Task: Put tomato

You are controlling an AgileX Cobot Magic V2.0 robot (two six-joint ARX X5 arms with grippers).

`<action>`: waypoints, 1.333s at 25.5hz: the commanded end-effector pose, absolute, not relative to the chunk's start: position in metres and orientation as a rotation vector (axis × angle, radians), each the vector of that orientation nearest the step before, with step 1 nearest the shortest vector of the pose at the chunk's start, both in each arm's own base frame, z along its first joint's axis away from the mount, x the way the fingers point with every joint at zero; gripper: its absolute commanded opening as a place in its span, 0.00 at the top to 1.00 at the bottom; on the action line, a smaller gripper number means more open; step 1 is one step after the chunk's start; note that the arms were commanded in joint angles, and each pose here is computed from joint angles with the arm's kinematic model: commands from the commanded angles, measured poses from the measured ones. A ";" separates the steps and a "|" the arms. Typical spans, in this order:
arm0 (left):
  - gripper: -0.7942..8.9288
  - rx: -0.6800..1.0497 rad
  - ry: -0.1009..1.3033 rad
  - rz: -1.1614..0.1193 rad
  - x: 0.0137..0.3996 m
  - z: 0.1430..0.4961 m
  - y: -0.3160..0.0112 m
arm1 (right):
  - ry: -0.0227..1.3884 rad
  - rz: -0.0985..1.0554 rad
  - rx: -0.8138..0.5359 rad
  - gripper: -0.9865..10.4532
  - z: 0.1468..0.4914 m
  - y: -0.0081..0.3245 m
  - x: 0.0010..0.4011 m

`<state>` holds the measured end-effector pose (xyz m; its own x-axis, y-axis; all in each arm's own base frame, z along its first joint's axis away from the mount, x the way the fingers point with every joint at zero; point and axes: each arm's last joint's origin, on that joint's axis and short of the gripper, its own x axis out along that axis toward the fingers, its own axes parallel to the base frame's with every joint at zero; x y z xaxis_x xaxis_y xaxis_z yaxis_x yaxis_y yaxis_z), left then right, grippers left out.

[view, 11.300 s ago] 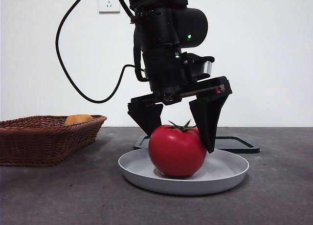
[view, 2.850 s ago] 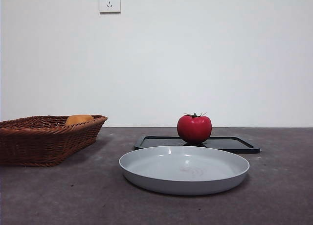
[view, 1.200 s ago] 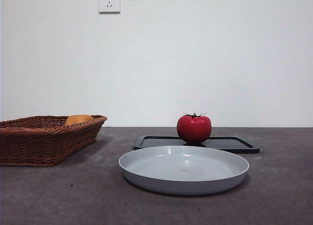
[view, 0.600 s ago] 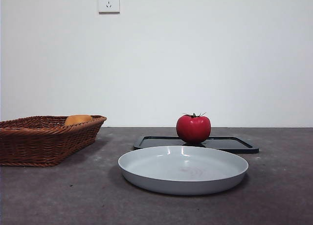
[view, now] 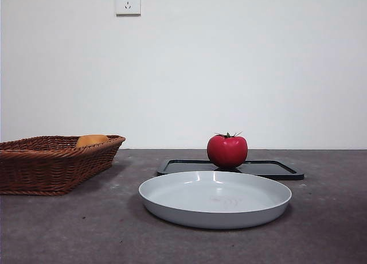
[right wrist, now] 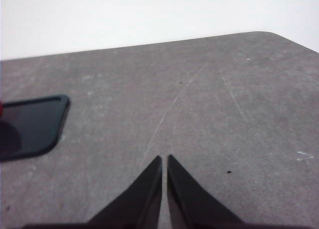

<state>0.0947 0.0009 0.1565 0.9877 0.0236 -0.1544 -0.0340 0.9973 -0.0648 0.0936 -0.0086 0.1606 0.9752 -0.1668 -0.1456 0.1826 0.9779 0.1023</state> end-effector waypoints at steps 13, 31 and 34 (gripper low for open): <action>0.91 -0.060 0.181 0.026 0.096 0.149 0.001 | 0.173 -0.056 0.021 0.91 0.149 -0.006 0.096; 0.91 -0.060 0.181 0.026 0.096 0.149 0.001 | 0.148 -0.056 0.020 0.91 0.152 -0.006 0.096; 0.91 -0.060 0.181 0.026 0.096 0.149 0.001 | 0.148 -0.056 0.020 0.91 0.152 -0.006 0.096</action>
<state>0.0947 0.0009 0.1565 0.9877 0.0232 -0.1544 -0.0336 0.9973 -0.0648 0.0957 -0.0060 0.1527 0.9862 -0.0560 -0.1556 0.0604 0.9979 0.0233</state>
